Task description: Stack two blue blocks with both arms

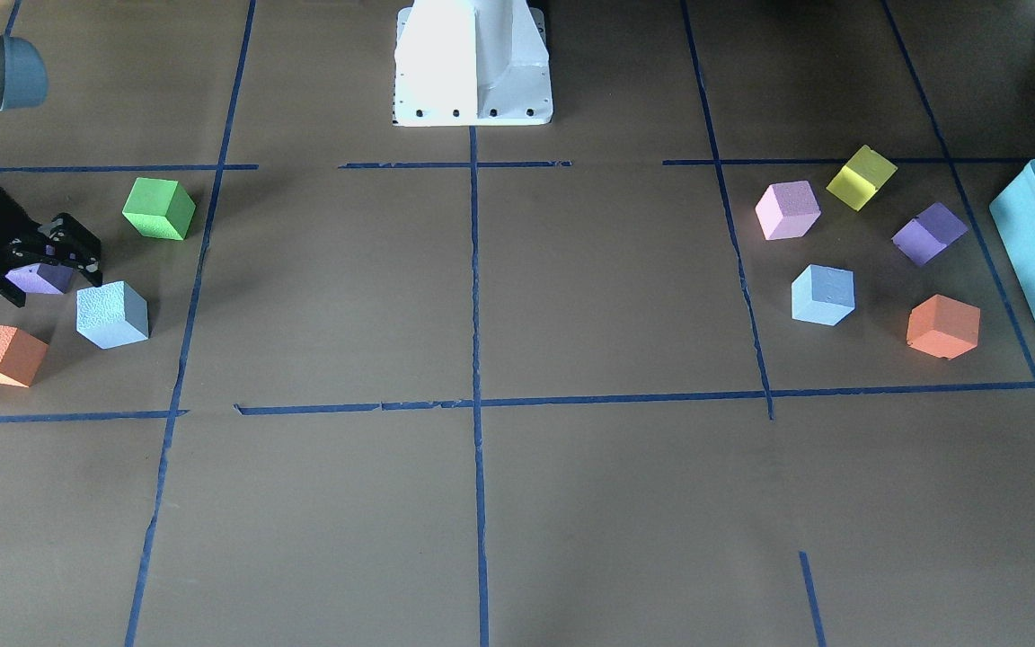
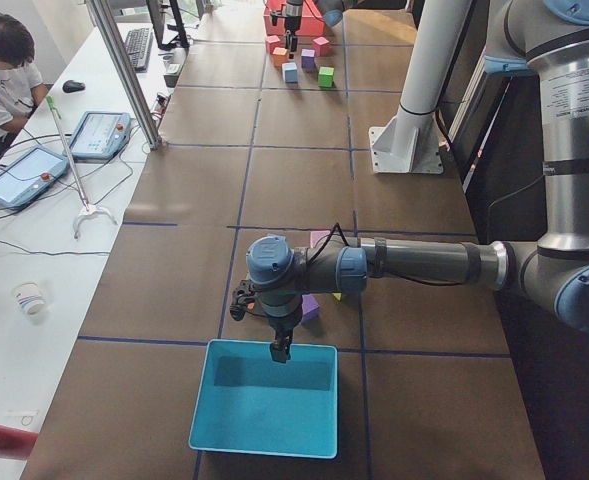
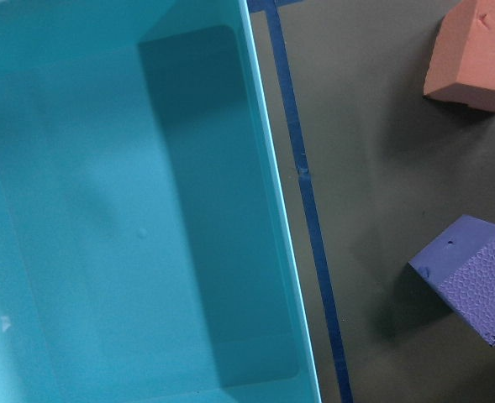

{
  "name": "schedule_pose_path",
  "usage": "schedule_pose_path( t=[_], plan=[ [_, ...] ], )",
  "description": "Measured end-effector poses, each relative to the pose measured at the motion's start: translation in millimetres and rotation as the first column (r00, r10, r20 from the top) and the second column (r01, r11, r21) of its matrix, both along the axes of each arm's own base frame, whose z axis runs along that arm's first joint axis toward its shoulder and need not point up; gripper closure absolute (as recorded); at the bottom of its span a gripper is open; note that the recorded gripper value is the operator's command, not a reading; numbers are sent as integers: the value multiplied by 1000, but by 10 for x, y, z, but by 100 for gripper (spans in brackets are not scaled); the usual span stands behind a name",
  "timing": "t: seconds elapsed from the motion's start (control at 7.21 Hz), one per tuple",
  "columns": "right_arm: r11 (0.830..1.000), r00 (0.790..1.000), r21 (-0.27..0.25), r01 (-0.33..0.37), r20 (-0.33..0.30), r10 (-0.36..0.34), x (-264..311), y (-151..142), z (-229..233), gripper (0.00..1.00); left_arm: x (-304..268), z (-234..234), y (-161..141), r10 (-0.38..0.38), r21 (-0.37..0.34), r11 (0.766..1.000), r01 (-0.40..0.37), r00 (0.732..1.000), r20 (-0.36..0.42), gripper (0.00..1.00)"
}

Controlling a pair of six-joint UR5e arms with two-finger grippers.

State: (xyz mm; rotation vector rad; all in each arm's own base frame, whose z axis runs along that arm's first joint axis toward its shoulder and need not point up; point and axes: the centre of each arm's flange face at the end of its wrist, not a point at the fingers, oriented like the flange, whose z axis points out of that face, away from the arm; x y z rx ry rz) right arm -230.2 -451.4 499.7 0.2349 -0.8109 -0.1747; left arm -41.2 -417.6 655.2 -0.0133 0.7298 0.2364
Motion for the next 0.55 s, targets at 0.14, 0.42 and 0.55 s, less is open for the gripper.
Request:
schedule_pose_path(
  t=[0.14,0.42,0.55],
  plan=[
    [1000,1000,-3,7,-7,-7,-106,10,29,1,0,2,3,0,-1,1000,0,1000,0,0],
    [1000,1000,-15,22,-21,-23,-269,-19,122,1,1,3,4,0,-1,1000,0,1000,-1,0],
    [999,999,-23,29,-31,-30,-377,-83,186,6,1,2,4,0,0,1000,0,1000,-1,0]
  ],
)
